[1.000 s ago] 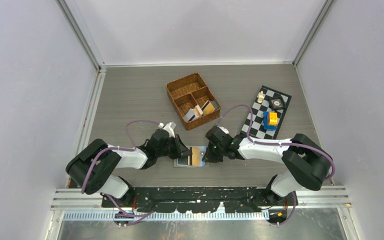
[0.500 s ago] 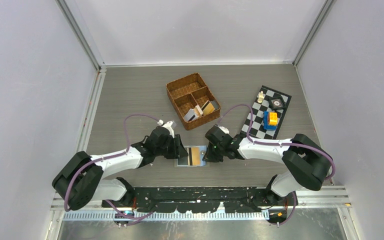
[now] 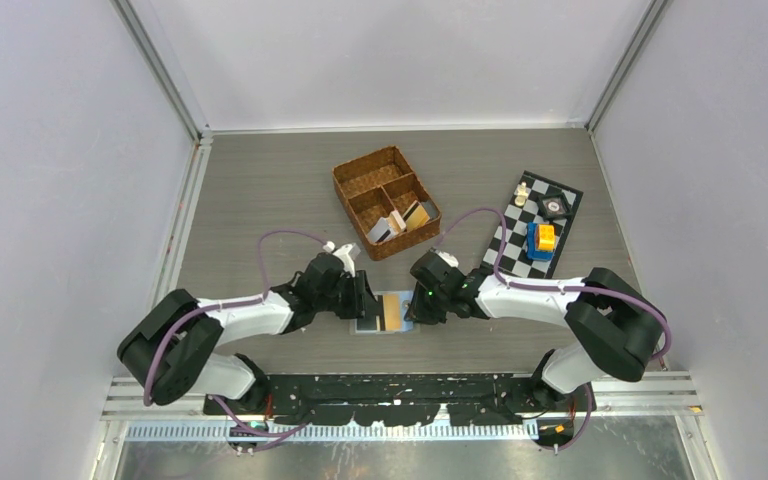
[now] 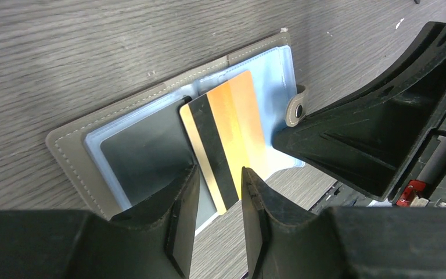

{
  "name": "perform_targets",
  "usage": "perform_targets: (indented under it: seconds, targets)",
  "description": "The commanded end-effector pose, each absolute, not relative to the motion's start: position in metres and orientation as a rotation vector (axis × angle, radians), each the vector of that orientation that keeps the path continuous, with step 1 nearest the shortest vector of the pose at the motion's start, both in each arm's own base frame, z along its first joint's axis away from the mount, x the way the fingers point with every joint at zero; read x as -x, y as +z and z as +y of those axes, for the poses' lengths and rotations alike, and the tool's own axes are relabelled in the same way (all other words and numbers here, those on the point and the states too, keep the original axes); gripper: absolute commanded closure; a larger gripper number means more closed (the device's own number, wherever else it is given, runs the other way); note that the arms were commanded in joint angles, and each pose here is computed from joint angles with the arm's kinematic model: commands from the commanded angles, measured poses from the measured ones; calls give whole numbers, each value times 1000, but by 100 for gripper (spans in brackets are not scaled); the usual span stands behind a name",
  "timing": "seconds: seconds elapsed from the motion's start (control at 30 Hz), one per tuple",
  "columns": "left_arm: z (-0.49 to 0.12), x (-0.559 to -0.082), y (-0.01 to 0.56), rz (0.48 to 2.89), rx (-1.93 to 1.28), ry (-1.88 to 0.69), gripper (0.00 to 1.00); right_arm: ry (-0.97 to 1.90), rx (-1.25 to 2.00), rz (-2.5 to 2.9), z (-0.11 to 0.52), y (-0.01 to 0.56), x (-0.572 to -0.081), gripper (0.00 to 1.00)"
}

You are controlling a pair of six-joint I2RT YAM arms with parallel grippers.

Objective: Put the credit cards into the card holder
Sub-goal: Insert the credit card into the card holder.

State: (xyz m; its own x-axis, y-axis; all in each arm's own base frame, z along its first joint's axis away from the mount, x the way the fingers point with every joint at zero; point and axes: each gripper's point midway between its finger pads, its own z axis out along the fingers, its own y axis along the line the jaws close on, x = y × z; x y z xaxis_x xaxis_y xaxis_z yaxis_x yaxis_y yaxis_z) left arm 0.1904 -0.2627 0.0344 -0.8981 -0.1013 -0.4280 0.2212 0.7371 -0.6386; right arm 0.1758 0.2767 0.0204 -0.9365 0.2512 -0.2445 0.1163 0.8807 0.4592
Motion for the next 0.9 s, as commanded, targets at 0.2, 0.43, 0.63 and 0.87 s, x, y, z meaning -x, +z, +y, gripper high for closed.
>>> perform_targets:
  seconds: [0.2, 0.43, 0.63, 0.87]
  targets:
    - [-287, -186, 30, 2507, -129, -1062, 69, 531, -289, 2732, 259, 15, -180, 78]
    - [-300, -186, 35, 2494, -152, -1073, 70, 524, -288, 2739, 258, 12, -178, 78]
    - [-312, -185, 38, 2479, -167, -1098, 70, 521, -290, 2741, 258, 10, -178, 78]
    - [-317, -185, 49, 2441, -162, -1140, 71, 514, -299, 2711, 253, 19, -180, 77]
